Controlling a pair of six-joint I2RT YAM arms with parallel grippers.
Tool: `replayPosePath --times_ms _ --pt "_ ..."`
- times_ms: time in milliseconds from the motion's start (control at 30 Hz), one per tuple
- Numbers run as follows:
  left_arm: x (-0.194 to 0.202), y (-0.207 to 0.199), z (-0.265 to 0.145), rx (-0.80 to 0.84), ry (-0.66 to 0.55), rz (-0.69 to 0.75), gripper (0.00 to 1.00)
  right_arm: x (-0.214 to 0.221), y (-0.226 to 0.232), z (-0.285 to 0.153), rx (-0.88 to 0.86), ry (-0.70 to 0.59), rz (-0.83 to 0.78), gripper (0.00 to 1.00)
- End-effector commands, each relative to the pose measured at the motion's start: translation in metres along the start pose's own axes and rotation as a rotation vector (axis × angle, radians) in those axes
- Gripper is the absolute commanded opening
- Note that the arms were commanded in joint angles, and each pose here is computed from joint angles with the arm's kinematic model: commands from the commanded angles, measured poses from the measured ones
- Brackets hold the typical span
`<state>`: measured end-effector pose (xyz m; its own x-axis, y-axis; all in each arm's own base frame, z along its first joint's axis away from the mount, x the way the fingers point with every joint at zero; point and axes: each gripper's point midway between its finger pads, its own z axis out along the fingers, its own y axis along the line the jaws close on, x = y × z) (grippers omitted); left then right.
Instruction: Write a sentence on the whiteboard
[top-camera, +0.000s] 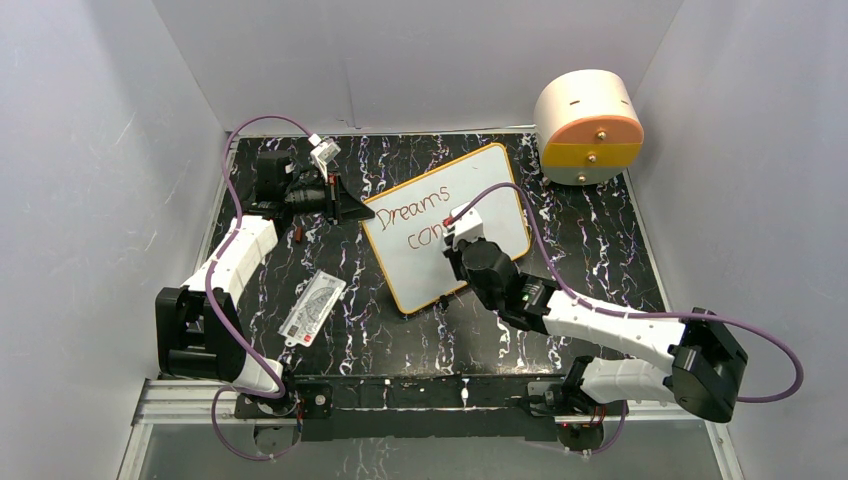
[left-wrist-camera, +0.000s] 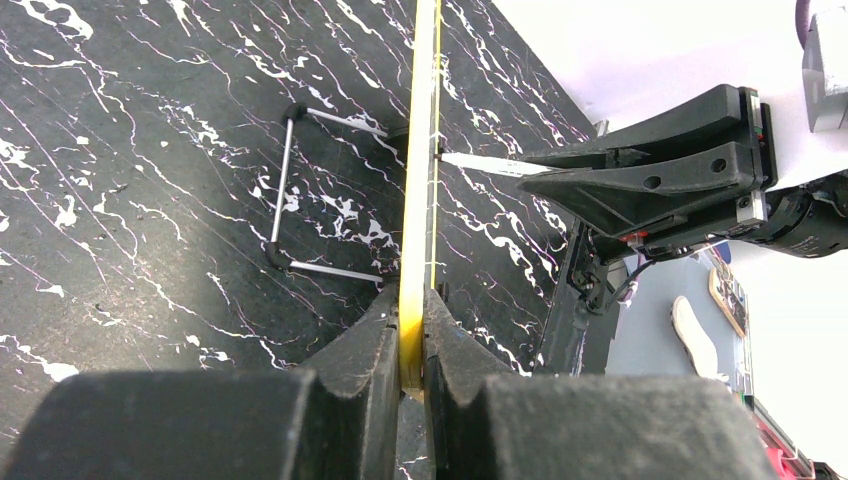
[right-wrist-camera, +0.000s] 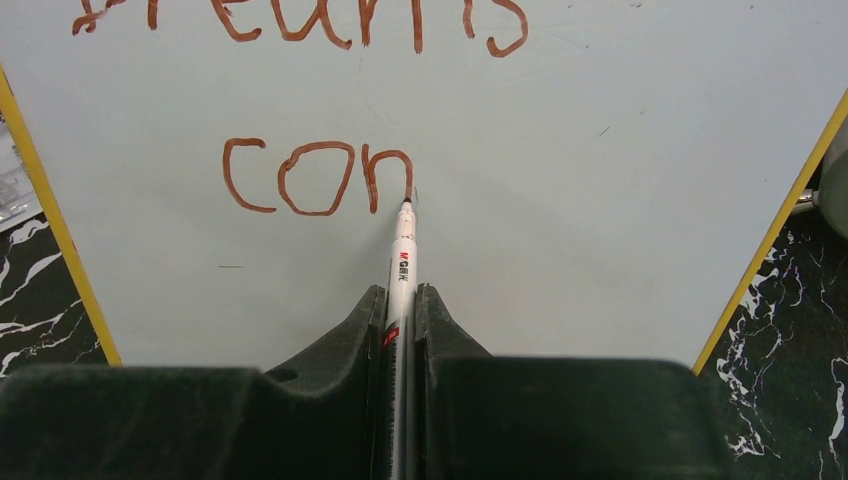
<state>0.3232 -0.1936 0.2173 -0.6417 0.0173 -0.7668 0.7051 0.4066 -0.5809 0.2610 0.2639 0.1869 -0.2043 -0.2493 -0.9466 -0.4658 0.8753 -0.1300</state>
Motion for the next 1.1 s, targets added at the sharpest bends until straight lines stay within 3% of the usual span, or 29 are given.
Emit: replayPosePath --times_ms 0,1067 --pt "0.035 0.016 0.009 -0.064 0.095 -0.072 0.00 0.006 -0.004 -0.004 0.005 0.009 0.028 0.00" --pt "0.035 0.016 0.009 -0.063 0.097 -0.070 0.00 -0.042 -0.003 0.007 0.015 -0.121 0.024 0.00"
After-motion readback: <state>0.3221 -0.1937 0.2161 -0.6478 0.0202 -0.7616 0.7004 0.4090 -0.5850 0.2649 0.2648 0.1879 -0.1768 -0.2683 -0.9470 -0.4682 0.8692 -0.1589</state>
